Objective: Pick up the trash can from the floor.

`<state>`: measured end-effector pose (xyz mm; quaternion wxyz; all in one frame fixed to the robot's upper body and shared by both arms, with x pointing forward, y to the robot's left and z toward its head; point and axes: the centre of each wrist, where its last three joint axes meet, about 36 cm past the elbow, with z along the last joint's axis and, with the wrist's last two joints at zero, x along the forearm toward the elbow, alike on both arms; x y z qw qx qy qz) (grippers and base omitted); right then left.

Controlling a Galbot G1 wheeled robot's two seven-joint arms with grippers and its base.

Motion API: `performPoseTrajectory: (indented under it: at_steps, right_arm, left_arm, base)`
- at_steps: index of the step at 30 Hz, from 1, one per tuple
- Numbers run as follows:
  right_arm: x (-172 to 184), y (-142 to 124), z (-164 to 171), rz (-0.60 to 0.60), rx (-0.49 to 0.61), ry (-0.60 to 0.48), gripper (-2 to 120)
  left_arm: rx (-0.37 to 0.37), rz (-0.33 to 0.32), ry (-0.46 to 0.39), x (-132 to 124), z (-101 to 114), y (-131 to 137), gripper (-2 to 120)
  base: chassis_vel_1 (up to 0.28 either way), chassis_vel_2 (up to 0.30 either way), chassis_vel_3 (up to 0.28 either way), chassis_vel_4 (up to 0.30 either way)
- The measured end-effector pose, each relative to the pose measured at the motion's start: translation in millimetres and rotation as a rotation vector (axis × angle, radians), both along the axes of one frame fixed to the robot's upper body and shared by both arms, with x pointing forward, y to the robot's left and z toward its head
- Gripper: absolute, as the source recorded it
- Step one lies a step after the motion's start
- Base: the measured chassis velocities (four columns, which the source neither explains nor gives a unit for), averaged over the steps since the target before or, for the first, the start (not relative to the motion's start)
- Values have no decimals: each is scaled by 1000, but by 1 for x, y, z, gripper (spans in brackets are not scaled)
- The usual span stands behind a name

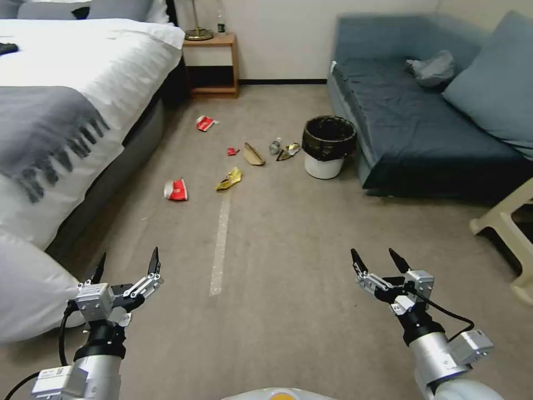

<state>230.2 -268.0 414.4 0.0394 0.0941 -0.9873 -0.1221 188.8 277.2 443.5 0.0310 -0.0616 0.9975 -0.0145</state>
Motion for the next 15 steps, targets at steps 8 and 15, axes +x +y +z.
performPoseTrajectory:
  at_steps: [8,15]
  right_arm:
    - [2,0,-4,-3,5,5,100]
    - [3,-2,-5,-6,9,-28,100]
  left_arm:
    - [-1,0,8,0,-3,1,100]
    - [-31,18,23,0,-2,-3,100]
  base:
    - [-103,-95,-98,-107]
    - [-116,-108,-98,-109]
